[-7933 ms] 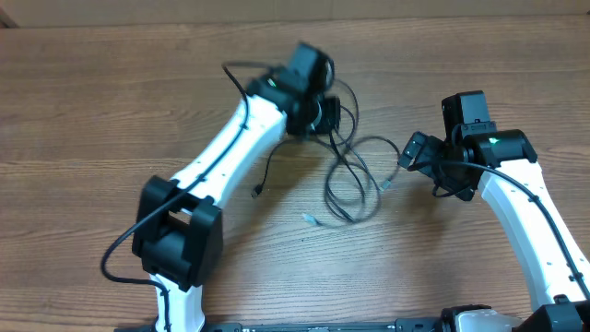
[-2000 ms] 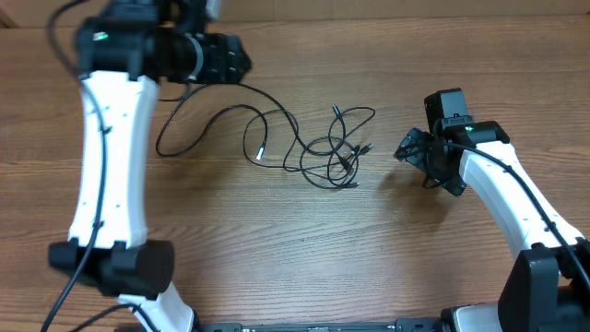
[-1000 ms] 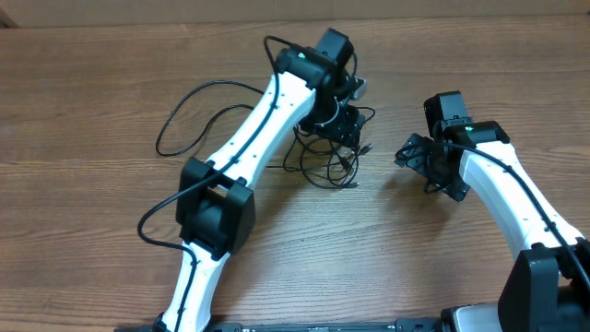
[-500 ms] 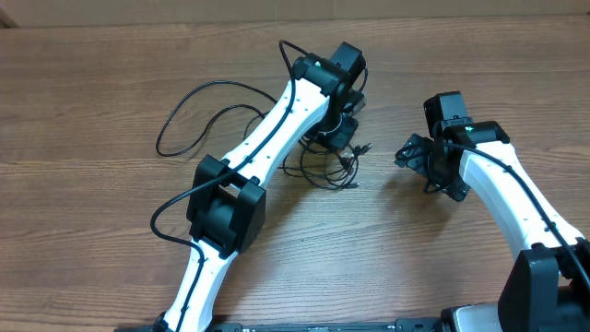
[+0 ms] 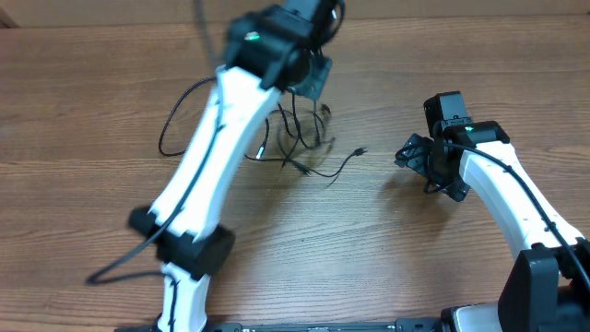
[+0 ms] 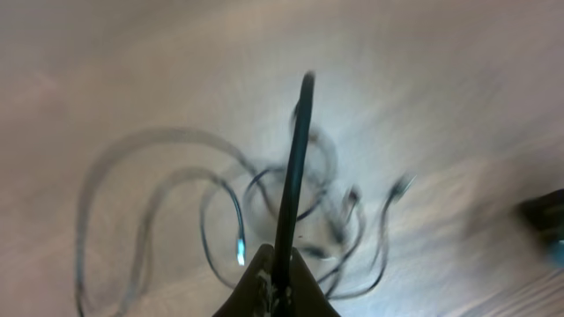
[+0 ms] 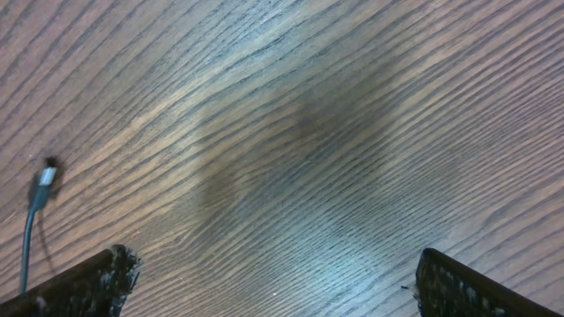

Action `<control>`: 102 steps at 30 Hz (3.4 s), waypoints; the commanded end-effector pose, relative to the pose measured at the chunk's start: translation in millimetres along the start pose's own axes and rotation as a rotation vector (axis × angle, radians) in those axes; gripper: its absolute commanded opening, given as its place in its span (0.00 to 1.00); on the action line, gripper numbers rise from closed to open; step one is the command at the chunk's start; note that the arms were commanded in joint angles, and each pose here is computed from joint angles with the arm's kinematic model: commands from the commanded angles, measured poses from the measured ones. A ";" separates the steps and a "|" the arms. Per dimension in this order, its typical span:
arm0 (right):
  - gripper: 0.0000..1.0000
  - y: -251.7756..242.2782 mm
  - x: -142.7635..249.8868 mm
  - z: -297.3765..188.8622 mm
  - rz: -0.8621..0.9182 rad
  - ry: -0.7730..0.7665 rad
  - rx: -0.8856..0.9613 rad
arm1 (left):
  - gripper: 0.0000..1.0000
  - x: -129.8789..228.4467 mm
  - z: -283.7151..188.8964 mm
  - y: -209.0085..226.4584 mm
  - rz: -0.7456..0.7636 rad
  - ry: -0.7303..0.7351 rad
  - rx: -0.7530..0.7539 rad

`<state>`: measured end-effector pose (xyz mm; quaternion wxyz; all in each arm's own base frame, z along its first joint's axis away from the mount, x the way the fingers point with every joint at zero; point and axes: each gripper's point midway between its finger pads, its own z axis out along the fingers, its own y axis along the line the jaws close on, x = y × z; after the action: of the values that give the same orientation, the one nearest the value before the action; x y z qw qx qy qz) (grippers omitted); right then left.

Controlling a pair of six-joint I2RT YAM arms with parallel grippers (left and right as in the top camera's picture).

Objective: Untangle cables

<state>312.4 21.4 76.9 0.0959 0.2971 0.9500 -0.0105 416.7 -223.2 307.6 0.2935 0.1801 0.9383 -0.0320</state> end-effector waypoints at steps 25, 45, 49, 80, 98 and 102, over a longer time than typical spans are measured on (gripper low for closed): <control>1.00 129.0 47.2 -61.6 -0.576 0.155 -0.870 | 0.04 -31.9 -156.0 -28.3 0.005 -0.374 0.305; 1.00 170.2 49.4 -132.5 -0.723 0.095 -1.321 | 0.04 -23.3 -167.0 -89.2 0.126 -0.330 0.671; 1.00 169.5 41.6 -119.9 -0.686 0.071 -1.241 | 0.04 -18.5 -186.6 -110.2 0.212 -0.353 0.829; 1.00 32.9 -7.9 2.6 -0.196 -0.019 -0.150 | 0.04 -35.2 -170.8 47.2 -0.051 -0.425 0.488; 1.00 31.6 -6.5 2.8 -0.197 -0.013 -0.146 | 0.04 69.0 -179.7 305.5 -0.779 -0.275 -0.568; 1.00 31.7 -6.5 2.8 -0.197 -0.013 -0.147 | 0.04 94.8 -210.5 359.0 -0.948 -0.351 -0.741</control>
<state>335.4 46.5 80.3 0.1240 0.1902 0.9723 0.0551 390.3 123.3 418.5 0.4076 -0.2688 0.8688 0.0824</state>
